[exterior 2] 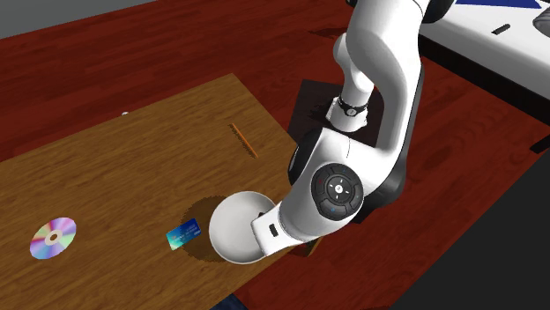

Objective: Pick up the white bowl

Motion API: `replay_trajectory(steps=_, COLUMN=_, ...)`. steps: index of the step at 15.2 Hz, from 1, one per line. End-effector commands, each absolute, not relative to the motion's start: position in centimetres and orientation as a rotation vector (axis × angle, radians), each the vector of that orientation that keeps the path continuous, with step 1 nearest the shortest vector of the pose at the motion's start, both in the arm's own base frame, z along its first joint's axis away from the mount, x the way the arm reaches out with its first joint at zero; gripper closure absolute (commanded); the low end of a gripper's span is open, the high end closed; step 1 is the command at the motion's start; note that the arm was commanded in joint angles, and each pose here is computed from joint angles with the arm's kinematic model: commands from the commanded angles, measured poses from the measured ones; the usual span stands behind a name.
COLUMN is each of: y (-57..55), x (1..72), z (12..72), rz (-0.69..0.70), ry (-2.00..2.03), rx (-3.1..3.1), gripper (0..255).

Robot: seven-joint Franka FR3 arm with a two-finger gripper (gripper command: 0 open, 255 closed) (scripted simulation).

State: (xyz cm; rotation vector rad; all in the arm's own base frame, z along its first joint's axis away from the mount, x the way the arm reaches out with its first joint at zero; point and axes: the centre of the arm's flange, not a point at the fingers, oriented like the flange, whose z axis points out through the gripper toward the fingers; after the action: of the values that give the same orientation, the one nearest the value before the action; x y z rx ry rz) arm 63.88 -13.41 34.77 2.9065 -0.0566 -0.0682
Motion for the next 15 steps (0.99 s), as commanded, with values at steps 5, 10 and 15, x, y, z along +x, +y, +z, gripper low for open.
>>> replay_trajectory(steps=5, y=-13.5, x=63.9, z=35.3, rz=-0.069, ry=-0.057, rx=2.906, gripper=255)
replay_trajectory(steps=10, y=-13.5, x=63.9, z=37.9, rz=-0.069, ry=-0.057, rx=2.906, gripper=255)
replay_trajectory(steps=15, y=-13.5, x=63.9, z=40.5, rz=-0.069, ry=-0.057, rx=2.906, gripper=255)
